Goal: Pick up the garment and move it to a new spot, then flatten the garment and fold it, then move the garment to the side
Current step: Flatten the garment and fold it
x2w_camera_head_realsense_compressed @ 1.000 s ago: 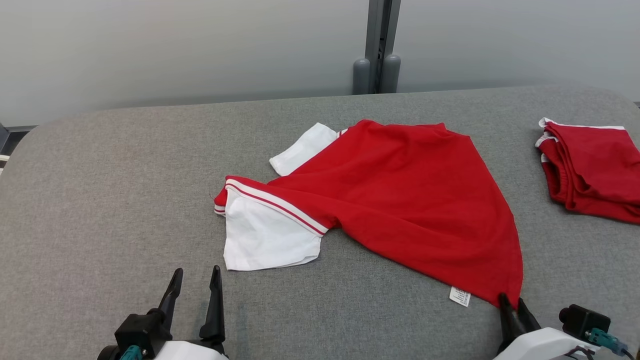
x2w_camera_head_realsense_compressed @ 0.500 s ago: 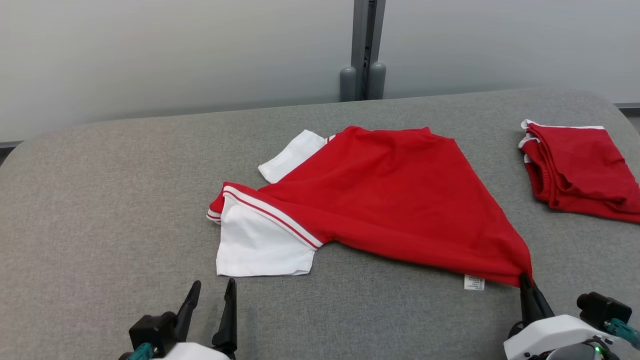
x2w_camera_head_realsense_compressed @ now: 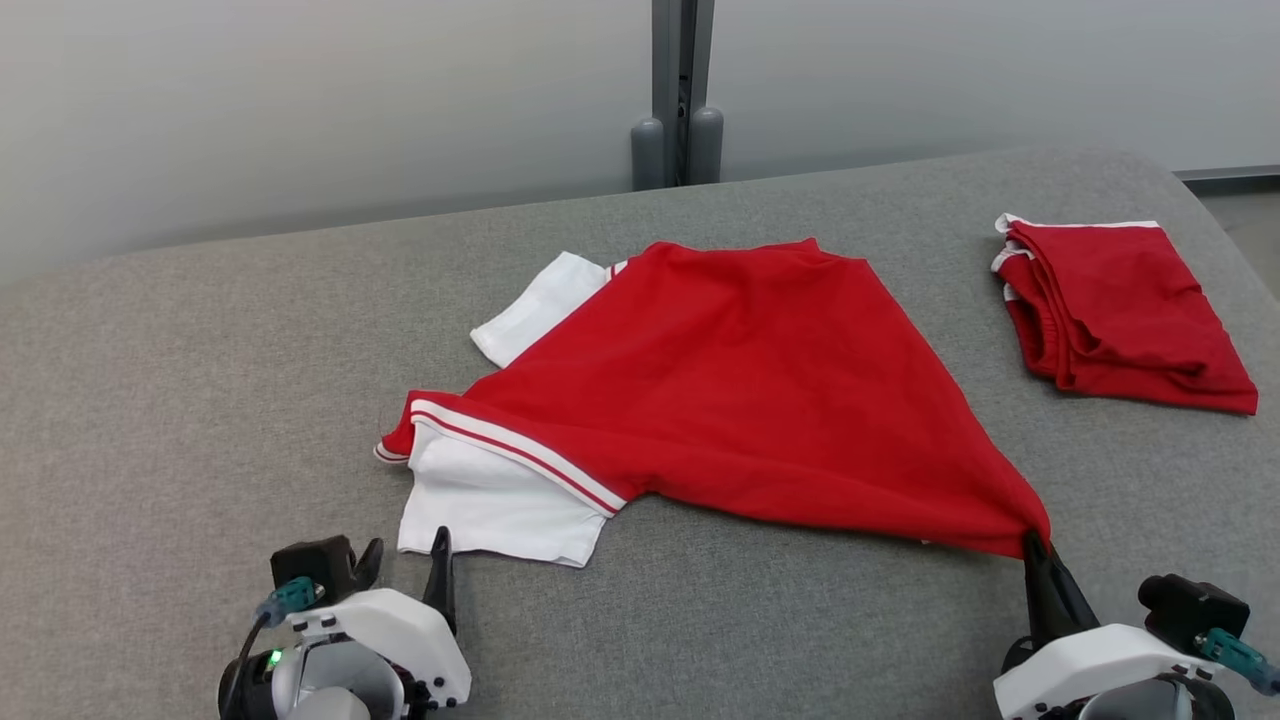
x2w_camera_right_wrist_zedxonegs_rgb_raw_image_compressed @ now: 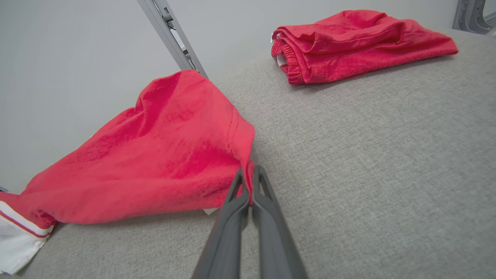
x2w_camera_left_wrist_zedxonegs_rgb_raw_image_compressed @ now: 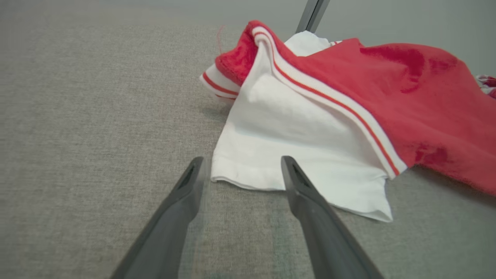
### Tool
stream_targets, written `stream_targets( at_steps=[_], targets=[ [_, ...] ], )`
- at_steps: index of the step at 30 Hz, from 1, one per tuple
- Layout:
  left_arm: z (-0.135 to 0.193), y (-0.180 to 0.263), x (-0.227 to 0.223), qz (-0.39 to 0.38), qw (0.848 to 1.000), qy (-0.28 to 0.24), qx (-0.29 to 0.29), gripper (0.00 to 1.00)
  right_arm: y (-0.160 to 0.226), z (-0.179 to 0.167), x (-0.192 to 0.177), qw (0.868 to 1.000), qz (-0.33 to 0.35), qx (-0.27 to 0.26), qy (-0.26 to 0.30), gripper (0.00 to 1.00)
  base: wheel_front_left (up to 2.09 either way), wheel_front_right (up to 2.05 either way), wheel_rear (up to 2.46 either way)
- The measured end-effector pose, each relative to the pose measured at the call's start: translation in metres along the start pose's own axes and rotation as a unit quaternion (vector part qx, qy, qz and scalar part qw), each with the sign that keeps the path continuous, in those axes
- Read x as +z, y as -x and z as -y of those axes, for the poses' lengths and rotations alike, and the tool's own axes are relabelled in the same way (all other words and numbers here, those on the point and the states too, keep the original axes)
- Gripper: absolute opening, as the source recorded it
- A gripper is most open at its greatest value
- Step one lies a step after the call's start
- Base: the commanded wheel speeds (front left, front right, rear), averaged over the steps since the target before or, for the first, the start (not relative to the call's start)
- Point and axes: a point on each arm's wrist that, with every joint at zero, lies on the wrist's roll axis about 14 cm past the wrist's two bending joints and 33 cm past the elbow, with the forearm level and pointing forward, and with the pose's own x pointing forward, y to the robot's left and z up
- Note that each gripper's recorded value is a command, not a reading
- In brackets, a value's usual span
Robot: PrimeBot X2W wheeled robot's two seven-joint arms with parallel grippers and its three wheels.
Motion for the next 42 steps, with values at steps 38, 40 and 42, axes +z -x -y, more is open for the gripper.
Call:
stream_targets(
  at_steps=[38, 40, 42],
  targets=[
    [0.025, -0.018, 0.072, 0.123, 0.991, 0.02, -0.042, 0.0, -0.009, -0.026, 0.048, 0.992, 0.075, 0.033, -0.098, 0.0, 0.0, 0.0, 0.0],
    [0.029, -0.009, 0.088, 0.155, 0.986, 0.029, -0.052, 0.0, -0.009, -0.034, 0.062, 0.989, 0.089, 0.047, -0.11, 0.0, 0.0, 0.0, 0.0],
    [0.034, 0.001, 0.106, 0.188, 0.979, 0.038, -0.062, 0.0, -0.009, -0.039, 0.079, 0.985, 0.107, 0.062, -0.119, 0.0, 0.0, 0.0, 0.0]
  ],
)
